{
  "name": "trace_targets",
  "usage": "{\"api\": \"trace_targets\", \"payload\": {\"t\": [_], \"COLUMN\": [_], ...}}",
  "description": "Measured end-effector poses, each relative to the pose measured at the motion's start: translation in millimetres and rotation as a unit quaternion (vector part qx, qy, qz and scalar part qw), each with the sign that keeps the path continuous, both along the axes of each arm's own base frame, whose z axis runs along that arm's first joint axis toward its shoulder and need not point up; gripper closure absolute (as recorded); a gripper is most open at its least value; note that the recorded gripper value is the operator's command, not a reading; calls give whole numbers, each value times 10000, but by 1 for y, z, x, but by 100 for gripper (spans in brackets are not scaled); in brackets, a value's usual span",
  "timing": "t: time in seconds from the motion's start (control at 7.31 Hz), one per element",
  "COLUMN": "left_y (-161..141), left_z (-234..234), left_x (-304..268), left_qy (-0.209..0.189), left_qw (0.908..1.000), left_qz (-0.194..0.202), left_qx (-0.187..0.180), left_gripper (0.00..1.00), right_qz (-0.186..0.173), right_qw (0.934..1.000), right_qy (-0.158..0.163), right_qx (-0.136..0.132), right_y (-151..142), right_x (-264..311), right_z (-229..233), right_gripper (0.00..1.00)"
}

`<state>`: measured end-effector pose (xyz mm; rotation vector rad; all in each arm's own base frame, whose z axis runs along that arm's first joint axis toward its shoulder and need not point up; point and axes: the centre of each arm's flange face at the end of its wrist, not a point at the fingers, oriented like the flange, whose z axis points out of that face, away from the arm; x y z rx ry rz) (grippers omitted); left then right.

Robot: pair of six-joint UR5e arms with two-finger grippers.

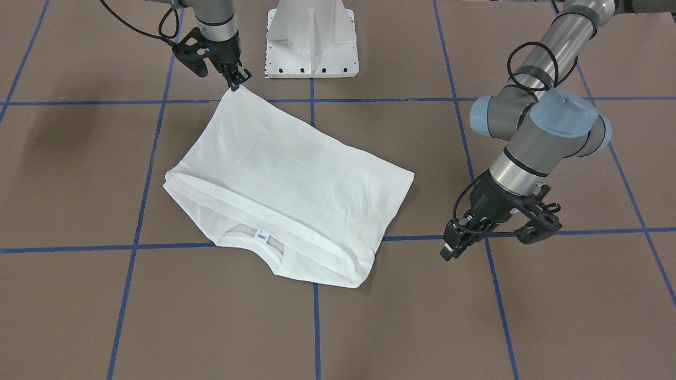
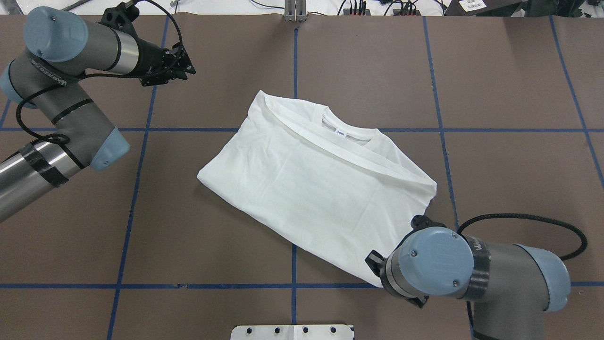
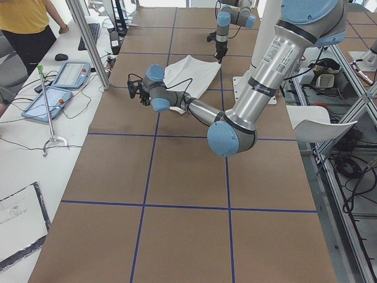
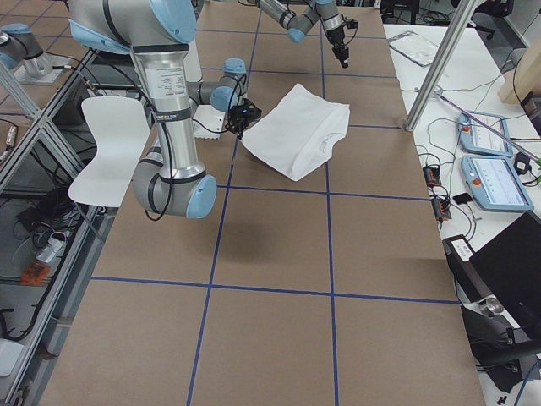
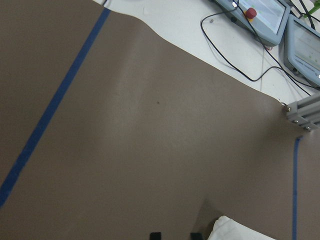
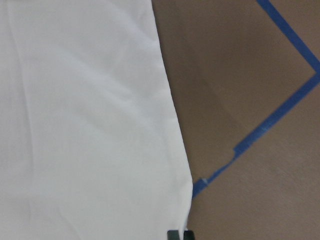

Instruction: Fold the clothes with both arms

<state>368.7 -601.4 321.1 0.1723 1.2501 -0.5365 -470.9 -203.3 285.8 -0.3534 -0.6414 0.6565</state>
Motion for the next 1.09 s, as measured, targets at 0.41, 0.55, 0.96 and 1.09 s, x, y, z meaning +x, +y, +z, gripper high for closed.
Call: {"api": "trace_targets", "payload": {"t": [0.41, 0.55, 0.96, 1.09], "left_y": [92, 121, 199, 216], "left_z": [-27, -30, -44, -42], "left_x": [30, 47, 98, 101], "left_qy": [293, 306, -218, -400], "left_qw": [9963, 9934, 9839, 9814], "left_qz": [406, 521, 573, 611], "left_qx": [-699, -974, -1677, -1778], "left_gripper": [41, 38, 35, 35], "right_qz": [-951, -1040, -650, -328], "right_qw": [9948, 9939, 9975, 9992], "right_qy": [148, 203, 113, -16], "right_qx": [-334, -297, -239, -212], "right_y": [80, 92, 57, 24], "right_x": [-8, -11, -4, 3], "right_z": [13, 17, 9, -2], "right_gripper": [0, 0, 0, 0]}}
